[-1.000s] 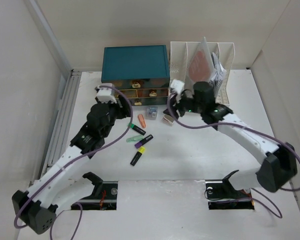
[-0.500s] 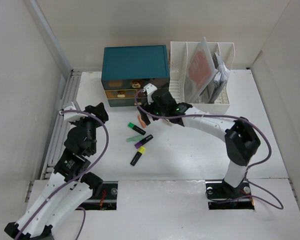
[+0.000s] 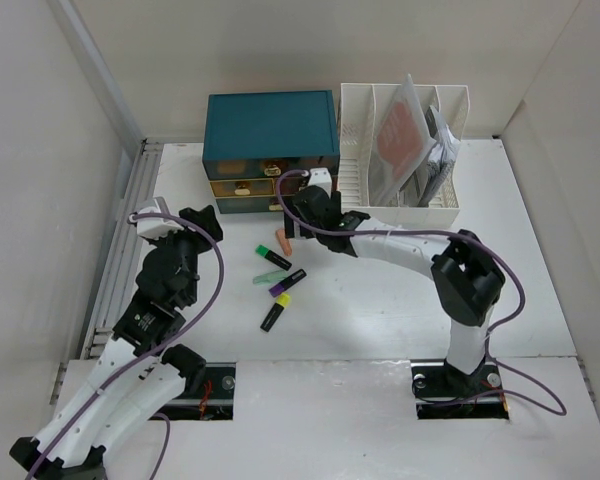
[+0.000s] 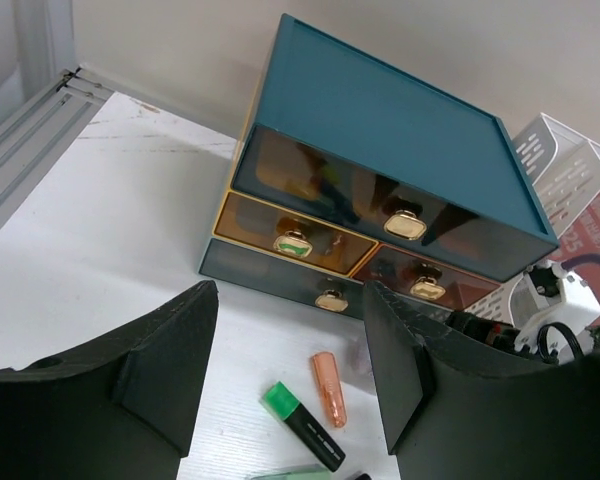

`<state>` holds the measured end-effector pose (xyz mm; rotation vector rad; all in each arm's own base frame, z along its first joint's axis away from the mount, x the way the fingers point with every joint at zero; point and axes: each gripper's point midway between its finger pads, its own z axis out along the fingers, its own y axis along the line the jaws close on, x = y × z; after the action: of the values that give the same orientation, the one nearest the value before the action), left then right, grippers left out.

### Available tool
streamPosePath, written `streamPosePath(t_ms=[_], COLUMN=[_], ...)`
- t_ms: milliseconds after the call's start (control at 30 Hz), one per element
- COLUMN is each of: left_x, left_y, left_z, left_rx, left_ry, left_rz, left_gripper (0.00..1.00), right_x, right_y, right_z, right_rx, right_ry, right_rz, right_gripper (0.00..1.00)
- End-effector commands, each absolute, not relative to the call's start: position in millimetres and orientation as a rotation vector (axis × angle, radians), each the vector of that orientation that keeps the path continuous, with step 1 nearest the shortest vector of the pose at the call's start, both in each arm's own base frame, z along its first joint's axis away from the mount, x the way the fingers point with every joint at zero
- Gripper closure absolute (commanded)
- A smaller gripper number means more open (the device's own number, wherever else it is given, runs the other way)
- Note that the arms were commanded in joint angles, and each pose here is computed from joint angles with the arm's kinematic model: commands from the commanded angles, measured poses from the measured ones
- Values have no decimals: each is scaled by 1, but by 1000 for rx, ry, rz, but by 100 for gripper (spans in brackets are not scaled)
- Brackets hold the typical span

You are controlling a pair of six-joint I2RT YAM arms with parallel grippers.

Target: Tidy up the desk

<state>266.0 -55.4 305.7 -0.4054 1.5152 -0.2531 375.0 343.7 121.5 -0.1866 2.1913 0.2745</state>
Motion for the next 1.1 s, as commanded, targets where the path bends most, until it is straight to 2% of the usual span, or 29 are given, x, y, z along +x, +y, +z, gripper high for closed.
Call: streamPosePath(t_ms=[0, 233, 1067], left_x=[266, 266, 269], left_y=[-57, -57, -63], left_z=[316, 318, 314], left_rx=[-406, -402, -362], left_ry=[1480, 1472, 1497], left_rz=[-286, -284, -281], left_gripper=[43, 43, 43], right_x=[402, 418, 430], right_y=[332, 326, 360], right_z=[120, 95, 115], right_rx=[-4, 63, 102], right_ry=[2140, 2151, 2093], right_rz=[225, 180, 296], right_gripper=[0, 3, 5])
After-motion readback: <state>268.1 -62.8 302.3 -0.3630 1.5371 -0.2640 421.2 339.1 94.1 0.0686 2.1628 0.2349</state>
